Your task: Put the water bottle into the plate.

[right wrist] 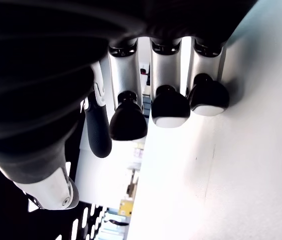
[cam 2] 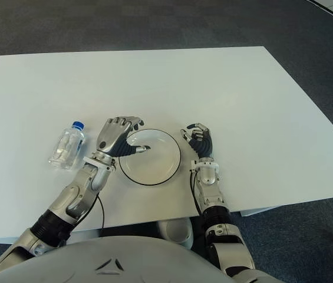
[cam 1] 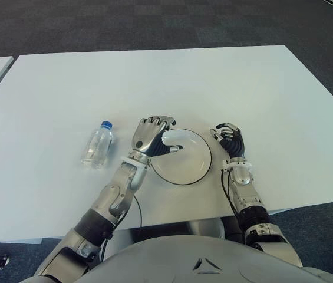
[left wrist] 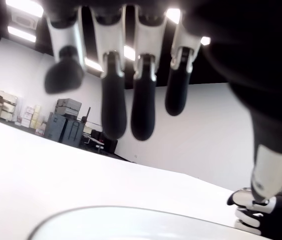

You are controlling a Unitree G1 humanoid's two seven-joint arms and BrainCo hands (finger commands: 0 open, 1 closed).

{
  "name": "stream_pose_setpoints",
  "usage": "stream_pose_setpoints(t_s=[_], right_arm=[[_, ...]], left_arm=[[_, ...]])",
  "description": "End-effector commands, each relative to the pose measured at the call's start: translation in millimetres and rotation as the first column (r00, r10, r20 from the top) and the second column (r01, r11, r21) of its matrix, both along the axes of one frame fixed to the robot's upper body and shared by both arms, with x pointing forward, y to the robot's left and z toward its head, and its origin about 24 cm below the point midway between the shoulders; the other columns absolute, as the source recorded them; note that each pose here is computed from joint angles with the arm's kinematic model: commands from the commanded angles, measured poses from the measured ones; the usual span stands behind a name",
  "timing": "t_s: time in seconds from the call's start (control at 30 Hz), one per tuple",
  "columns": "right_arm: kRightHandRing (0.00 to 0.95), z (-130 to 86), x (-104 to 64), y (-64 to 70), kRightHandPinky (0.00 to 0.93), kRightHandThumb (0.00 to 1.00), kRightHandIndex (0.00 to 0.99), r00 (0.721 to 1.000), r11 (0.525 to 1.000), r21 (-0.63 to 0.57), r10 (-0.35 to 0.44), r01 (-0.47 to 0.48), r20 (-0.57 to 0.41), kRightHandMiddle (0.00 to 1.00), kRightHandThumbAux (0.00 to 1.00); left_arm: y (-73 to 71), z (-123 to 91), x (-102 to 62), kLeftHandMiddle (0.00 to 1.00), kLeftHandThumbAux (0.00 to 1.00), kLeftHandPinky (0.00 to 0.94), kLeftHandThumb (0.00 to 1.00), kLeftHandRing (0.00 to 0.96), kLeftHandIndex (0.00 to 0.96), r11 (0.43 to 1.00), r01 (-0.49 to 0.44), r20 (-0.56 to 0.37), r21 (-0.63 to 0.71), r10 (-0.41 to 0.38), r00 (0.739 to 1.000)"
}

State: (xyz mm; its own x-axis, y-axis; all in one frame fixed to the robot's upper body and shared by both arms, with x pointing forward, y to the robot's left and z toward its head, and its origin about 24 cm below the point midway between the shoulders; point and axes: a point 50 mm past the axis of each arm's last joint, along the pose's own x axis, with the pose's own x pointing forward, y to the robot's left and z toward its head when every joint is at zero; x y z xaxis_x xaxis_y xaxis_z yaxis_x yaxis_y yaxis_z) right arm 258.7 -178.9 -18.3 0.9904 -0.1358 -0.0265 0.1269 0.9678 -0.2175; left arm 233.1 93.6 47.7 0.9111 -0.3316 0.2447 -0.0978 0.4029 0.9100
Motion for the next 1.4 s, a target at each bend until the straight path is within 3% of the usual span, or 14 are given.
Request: stream_pose_setpoints(t_s=[0.03, 0.3, 0.37, 0.4, 0.53, 0.67, 0.77, 0.87, 0.97, 1.07, 1.27, 1.4], right_arm=[[0.864, -13, -8.4, -1.3, 0.867, 0.702, 0.438, 0.997, 1.0, 0.011, -0.015, 0.016, -0.076, 0.862, 0.73], [0.866, -14, -9.2, -1.4, 0.867, 0.702, 0.438, 0.998, 1.0, 0.011, -0.008, 0.009, -0.07, 0.867, 0.73], [0.867, -14, -9.3, -1.1, 0.868, 0.702, 0.438, 0.998, 1.0, 0.014, -0.009, 0.01, -0.067, 0.868, 0.73], [0.867, -13, -9.3, -1.0, 0.867, 0.702, 0.438, 0.998, 1.0, 0.015, -0.009, 0.01, -0.067, 0.868, 0.73], [0.866, -14, -9.3, -0.7, 0.866, 0.702, 0.438, 0.998, 1.0, 0.02, -0.011, 0.013, -0.068, 0.866, 0.73], [0.864, -14, -9.3, -0.3, 0.865, 0.703, 0.438, 0.998, 1.0, 0.024, -0.008, 0.01, -0.068, 0.862, 0.73], [0.864, -14, -9.2, -0.3, 0.866, 0.703, 0.438, 0.998, 1.0, 0.025, -0.007, 0.008, -0.068, 0.862, 0.729], [0.863, -14, -8.9, -0.2, 0.865, 0.703, 0.438, 0.997, 1.0, 0.023, -0.004, 0.006, -0.072, 0.862, 0.729], [0.862, -13, -8.8, -0.2, 0.864, 0.703, 0.438, 0.997, 1.0, 0.02, -0.001, 0.002, -0.073, 0.862, 0.73], [0.864, -13, -8.7, -0.2, 0.866, 0.702, 0.437, 0.998, 1.0, 0.02, 0.003, -0.001, -0.07, 0.865, 0.73], [0.869, -13, -8.3, -0.2, 0.869, 0.701, 0.437, 0.997, 1.0, 0.018, 0.003, -0.002, -0.072, 0.87, 0.73], [0.871, -13, -8.1, -0.3, 0.871, 0.701, 0.437, 0.997, 1.0, 0.016, 0.002, -0.001, -0.071, 0.873, 0.73]], left_arm=[[20.2, 2, 1.0, 0.517, 0.65, 0.722, 0.95, 0.533, 0.387, 0.996, -0.076, 0.009, 0.039, 0.076, 0.997], [43.2, 6, -6.2, 0.536, 0.641, 0.555, 0.949, 0.527, 0.403, 0.976, -0.216, 0.064, 0.03, 0.214, 0.975], [48.5, 8, -9.8, 0.447, 0.663, 0.45, 0.839, 0.429, 0.411, 0.967, -0.254, 0.075, 0.033, 0.251, 0.965], [50.2, 10, -11.3, 0.386, 0.573, 0.387, 0.802, 0.365, 0.35, 0.963, -0.266, 0.078, 0.034, 0.263, 0.962], [53.9, 13, -17.0, 0.265, 0.437, 0.263, 0.742, 0.241, 0.217, 0.941, -0.335, 0.094, 0.044, 0.33, 0.939], [60.8, 18, -22.8, 0.083, 0.364, 0.077, 0.658, 0.07, 0.061, 0.888, -0.453, 0.122, 0.075, 0.443, 0.888], [66.2, 18, -25.1, 0.027, 0.307, 0.025, 0.579, 0.023, 0.019, 0.842, -0.529, 0.118, 0.102, 0.518, 0.847], [77.9, 14, -26.7, 0.008, 0.261, 0.008, 0.531, 0.007, 0.006, 0.762, -0.633, 0.087, 0.137, 0.627, 0.774], [80.1, 12, -27.1, 0.002, 0.227, 0.002, 0.503, 0.002, 0.001, 0.712, -0.684, 0.057, 0.156, 0.685, 0.726], [82.3, 12, -29.1, 0.0, 0.202, 0.0, 0.491, 0.0, 0.0, 0.643, -0.745, 0.007, 0.179, 0.756, 0.654], [84.5, 11, -30.7, 0.0, 0.191, 0.0, 0.48, 0.0, 0.0, 0.568, -0.795, -0.046, 0.213, 0.818, 0.573], [87.1, 7, -31.7, 0.0, 0.208, 0.0, 0.466, 0.0, 0.0, 0.539, -0.808, -0.089, 0.239, 0.841, 0.534]])
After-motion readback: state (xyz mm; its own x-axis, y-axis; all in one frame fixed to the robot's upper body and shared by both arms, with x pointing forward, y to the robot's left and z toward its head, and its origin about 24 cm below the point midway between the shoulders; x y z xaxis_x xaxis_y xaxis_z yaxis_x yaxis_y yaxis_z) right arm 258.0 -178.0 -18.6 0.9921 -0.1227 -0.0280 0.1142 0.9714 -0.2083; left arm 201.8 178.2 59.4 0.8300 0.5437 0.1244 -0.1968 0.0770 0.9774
